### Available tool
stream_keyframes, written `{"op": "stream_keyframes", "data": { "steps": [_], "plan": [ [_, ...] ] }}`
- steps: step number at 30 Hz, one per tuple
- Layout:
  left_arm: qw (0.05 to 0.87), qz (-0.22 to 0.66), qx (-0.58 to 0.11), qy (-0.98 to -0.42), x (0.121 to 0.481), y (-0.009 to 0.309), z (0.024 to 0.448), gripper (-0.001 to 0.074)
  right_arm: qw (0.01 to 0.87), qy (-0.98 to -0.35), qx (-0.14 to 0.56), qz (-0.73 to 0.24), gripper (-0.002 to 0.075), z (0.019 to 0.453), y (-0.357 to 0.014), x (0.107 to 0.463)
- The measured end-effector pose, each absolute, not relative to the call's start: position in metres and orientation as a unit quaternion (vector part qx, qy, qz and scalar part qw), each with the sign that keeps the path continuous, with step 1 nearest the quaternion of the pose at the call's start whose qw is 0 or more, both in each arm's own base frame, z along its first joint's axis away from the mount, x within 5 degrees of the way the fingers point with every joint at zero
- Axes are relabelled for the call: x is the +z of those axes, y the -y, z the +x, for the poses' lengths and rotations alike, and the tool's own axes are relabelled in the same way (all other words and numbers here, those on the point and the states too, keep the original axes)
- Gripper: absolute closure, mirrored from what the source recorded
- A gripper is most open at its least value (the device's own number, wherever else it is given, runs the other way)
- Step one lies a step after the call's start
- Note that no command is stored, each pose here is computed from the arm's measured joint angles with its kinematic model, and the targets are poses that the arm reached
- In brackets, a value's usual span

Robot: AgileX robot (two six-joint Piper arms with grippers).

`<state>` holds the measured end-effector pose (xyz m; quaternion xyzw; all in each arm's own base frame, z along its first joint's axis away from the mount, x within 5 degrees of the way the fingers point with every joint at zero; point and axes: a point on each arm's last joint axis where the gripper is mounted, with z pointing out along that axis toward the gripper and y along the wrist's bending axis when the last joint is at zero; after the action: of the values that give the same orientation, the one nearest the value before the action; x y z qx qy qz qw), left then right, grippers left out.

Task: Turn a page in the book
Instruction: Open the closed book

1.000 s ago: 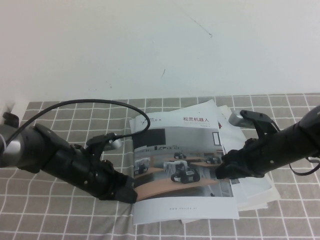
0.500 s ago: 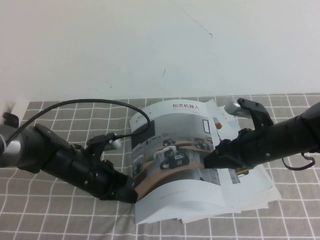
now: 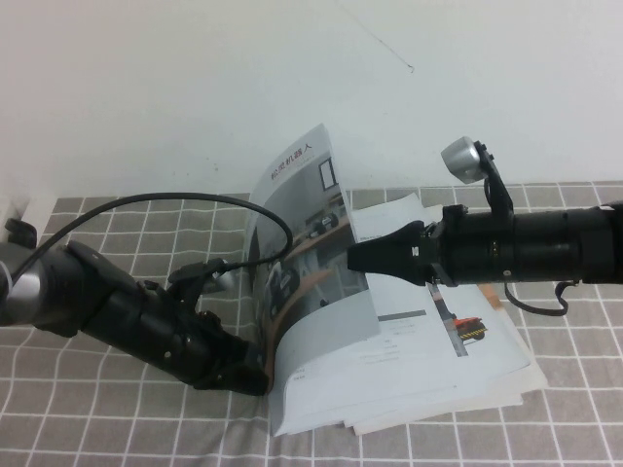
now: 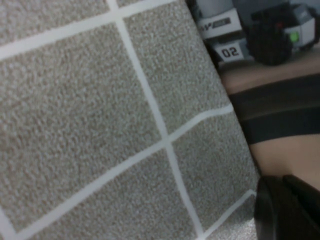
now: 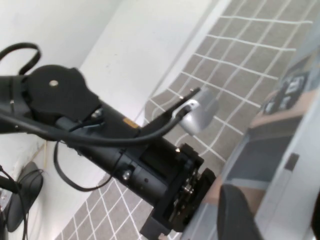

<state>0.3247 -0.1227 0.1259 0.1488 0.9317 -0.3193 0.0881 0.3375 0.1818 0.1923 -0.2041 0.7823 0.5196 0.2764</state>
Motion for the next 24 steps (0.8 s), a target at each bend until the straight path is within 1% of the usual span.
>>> {"op": "stream_keyframes", "data": {
  "steps": [8,16,24],
  "plan": [
    [0.088,0.149,-0.319,-0.932,0.126,0.123,0.325,0.0738,0.287,-0.763,0.532,-0.228,0.041,0.336,-0.184,0.193],
    [0.087,0.15,-0.32,-0.931,0.126,0.123,0.324,0.0738,0.286,-0.73,0.552,-0.285,0.041,0.323,-0.204,0.194],
    [0.087,0.15,-0.32,-0.931,0.126,0.123,0.324,0.0738,0.296,-0.717,0.553,-0.305,0.041,0.322,-0.213,0.199]
  ]
}}
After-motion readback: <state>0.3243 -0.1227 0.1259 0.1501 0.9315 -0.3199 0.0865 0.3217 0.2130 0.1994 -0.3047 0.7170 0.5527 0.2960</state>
